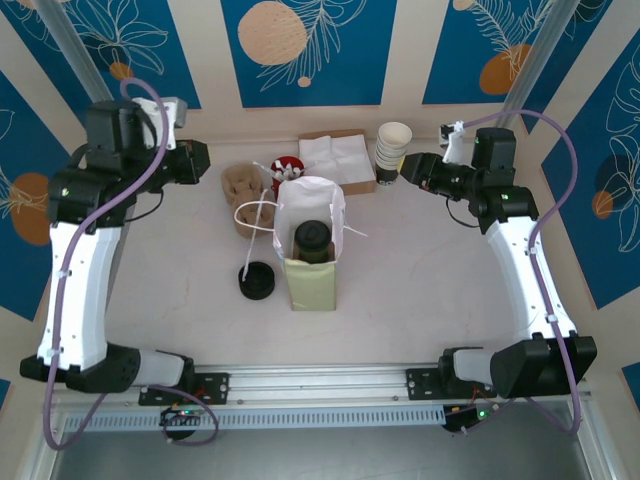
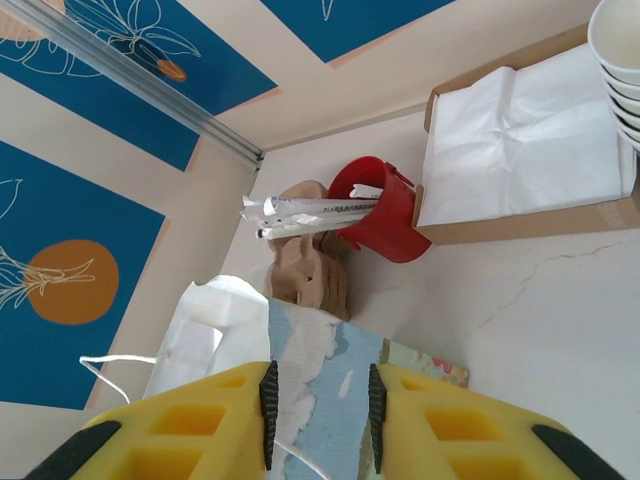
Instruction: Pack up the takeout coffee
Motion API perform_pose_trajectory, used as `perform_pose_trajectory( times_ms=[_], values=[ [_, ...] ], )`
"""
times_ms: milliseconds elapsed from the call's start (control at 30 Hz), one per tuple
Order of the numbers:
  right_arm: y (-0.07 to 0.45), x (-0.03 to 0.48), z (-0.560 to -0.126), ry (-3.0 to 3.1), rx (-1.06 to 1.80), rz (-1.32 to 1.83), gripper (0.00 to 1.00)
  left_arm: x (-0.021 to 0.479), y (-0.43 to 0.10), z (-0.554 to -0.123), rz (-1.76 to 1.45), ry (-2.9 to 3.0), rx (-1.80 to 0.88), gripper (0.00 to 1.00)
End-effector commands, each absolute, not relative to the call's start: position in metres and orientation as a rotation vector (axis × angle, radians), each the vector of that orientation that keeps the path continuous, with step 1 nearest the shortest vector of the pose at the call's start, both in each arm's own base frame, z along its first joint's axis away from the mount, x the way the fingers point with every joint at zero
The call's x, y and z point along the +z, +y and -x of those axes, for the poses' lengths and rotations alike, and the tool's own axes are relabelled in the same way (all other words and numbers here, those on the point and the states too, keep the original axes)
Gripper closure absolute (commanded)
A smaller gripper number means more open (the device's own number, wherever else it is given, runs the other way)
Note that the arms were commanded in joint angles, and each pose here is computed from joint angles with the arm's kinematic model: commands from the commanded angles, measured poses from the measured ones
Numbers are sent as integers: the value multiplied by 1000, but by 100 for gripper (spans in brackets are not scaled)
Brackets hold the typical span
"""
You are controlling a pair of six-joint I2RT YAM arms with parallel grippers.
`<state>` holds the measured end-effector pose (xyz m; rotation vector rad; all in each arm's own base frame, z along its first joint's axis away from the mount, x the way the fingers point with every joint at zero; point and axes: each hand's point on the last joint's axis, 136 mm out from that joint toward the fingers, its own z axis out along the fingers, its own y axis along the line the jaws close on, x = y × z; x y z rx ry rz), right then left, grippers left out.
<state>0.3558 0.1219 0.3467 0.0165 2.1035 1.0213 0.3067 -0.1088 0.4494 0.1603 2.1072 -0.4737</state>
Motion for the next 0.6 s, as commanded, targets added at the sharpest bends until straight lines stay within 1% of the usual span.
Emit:
perform_pose_trajectory(
  times_ms=[0,67,167,400,500,567],
  values=[
    [124,350,-352,2073,1039,26,68,461,-108,-293,-193,2067,-458,86],
    [124,348,-352,2077,1046,21,68,460,-108,-292,-194,2060,-464,86],
    [125,346,-351,2079,1048,24,68,443,-109,-297,-196,2087,-458,85],
    [124,341,-351,2090,1048,15,68,371,-132,-317,-237,2210,-567,83],
    [124,341,-350,2090,1048,16,68,340,-142,-326,-247,2273,-621,77],
    [124,341,-349,2092,1050,17,68,317,-147,-330,-247,2333,-647,75]
  ],
)
